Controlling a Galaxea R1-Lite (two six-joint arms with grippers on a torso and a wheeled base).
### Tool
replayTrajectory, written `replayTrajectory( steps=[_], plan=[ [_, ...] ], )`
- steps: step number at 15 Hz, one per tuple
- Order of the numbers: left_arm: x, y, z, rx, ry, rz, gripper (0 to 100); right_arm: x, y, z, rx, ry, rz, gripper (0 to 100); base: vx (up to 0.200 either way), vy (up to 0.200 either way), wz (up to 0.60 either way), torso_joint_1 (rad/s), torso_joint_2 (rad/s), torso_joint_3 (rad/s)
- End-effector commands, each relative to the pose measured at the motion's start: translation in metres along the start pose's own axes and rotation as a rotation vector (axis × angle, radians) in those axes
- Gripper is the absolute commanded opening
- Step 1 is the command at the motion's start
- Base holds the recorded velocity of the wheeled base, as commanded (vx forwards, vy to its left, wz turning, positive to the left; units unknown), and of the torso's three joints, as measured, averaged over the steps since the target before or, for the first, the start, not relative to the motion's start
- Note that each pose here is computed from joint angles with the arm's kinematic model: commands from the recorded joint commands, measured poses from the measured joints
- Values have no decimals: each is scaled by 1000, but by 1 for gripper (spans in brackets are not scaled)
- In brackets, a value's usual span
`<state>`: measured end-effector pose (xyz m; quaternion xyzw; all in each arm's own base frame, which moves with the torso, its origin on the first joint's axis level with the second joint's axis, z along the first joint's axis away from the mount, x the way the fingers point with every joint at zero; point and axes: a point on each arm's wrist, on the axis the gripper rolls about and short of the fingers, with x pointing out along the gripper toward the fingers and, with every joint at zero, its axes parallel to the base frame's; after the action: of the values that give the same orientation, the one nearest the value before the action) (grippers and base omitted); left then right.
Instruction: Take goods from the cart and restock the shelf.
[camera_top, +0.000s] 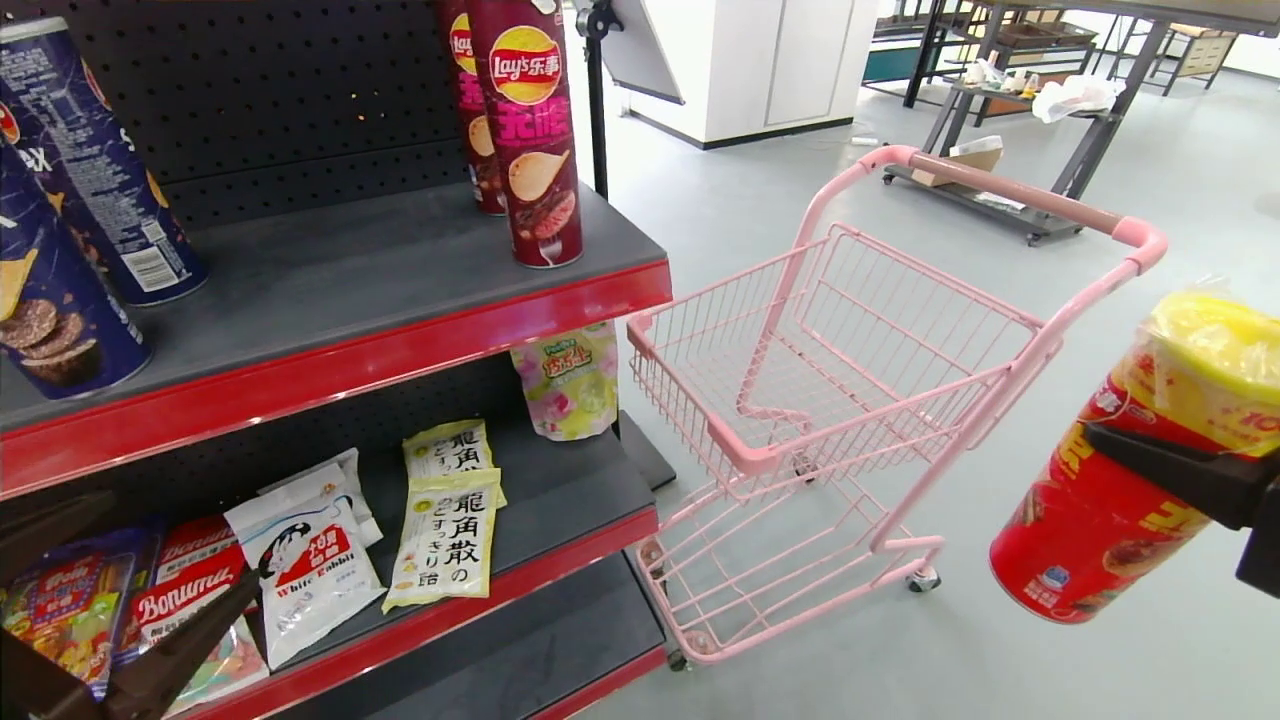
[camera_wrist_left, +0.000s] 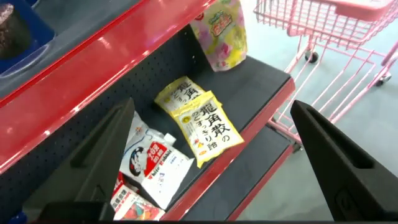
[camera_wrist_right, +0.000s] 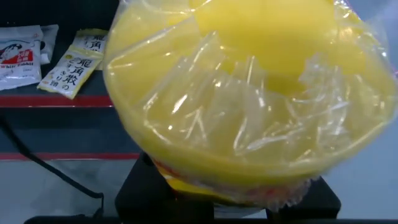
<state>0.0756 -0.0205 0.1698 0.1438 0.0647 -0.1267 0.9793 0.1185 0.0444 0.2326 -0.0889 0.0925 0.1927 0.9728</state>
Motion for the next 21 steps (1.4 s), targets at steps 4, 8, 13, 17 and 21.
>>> replayTrajectory(
  steps=[4,8,13,17,21],
  plan=[
    [-2,0,0,-1,-9,3,100,2,1,-2,-13,12,7,0,0,0,0,150,-442,-308],
    [-2,0,0,0,-11,0,100,4,1,-3,-21,17,14,0,0,0,0,192,-554,-363],
    [-3,0,1,-1,-16,4,100,7,2,-4,-21,28,23,0,0,0,0,228,-561,-339],
    [-3,0,1,10,-17,2,100,13,1,0,-21,27,36,0,0,0,0,163,-394,-235],
    [-3,0,1,12,-17,2,100,18,4,3,-24,24,105,0,0,0,0,133,-304,-177]
  ],
)
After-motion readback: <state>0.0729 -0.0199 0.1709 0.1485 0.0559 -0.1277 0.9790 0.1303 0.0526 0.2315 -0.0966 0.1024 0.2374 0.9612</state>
